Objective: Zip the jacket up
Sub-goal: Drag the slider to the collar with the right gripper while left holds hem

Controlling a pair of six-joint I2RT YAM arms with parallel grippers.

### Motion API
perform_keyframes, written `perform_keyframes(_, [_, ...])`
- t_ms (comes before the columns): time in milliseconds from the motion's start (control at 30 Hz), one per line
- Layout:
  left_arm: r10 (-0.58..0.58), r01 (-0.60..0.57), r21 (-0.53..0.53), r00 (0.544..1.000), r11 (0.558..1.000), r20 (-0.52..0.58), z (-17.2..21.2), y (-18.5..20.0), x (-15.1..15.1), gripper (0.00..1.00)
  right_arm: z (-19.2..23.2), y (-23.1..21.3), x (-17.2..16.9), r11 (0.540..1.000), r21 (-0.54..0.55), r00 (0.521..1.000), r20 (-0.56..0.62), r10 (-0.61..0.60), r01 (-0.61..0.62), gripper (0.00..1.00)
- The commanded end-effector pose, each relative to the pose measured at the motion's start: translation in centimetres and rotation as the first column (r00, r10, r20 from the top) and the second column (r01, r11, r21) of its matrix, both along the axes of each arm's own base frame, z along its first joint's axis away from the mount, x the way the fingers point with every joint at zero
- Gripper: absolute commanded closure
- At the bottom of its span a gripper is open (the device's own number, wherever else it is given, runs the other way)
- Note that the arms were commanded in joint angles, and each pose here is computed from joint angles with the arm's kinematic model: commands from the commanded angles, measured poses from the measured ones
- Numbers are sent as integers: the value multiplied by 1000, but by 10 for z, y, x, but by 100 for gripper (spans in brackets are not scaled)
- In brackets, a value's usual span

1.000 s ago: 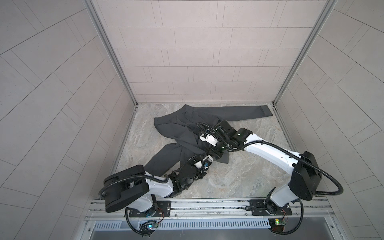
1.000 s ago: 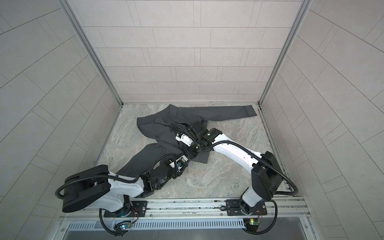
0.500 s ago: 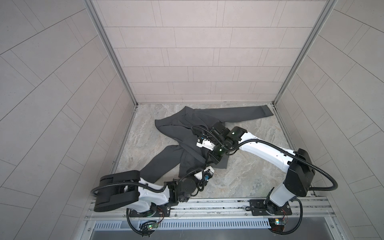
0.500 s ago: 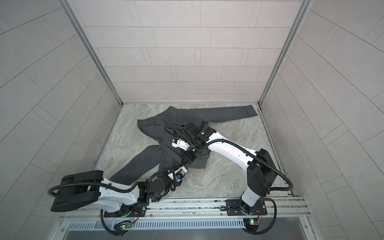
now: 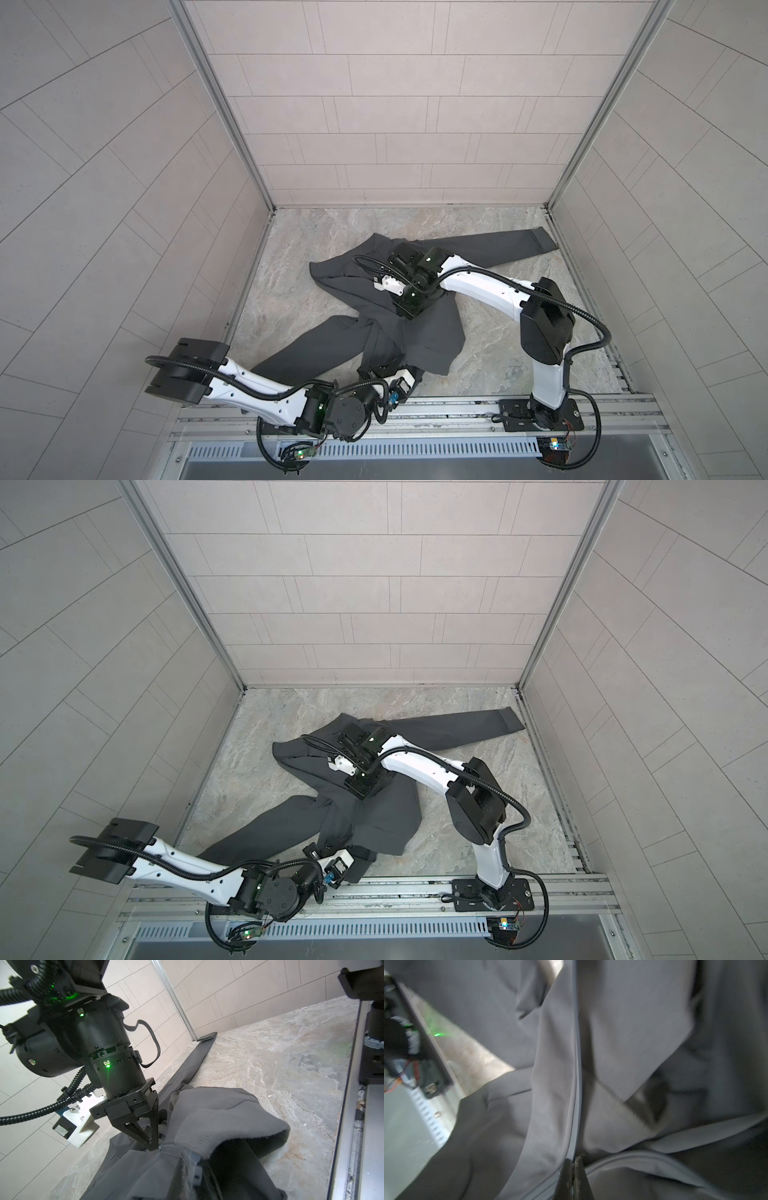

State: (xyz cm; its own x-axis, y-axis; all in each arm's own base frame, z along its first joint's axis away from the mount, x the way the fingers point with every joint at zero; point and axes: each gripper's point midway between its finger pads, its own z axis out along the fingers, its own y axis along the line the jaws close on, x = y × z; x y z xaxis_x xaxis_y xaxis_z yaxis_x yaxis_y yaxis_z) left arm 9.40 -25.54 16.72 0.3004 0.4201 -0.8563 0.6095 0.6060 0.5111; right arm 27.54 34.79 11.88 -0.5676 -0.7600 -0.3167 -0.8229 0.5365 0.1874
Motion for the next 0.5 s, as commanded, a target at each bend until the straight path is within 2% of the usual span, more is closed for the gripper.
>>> perform_keyframes(0, [-89,86,-92,996,992,-30,22,-9,-17,100,6,-27,83,985,-107,955,279,-98,133,100])
perform_keyframes(100, [-97,95,-79,995,992,-29,26,-9,-19,100,20,-43,125,968,-123,912,380,-158,219,100])
perform_keyframes(167, [-104,102,-58,994,993,-24,27,-11,-21,100,37,-59,160,946,-123,858,469,-210,299,100])
perform_keyframes(333, [-105,104,-60,994,993,-22,31,-12,-21,100,93,-94,236,894,-23,720,602,-344,447,100])
perform_keyframes(467, [-89,89,-50,996,995,-10,36,-12,-20,100,123,-114,286,878,22,626,693,-358,478,100])
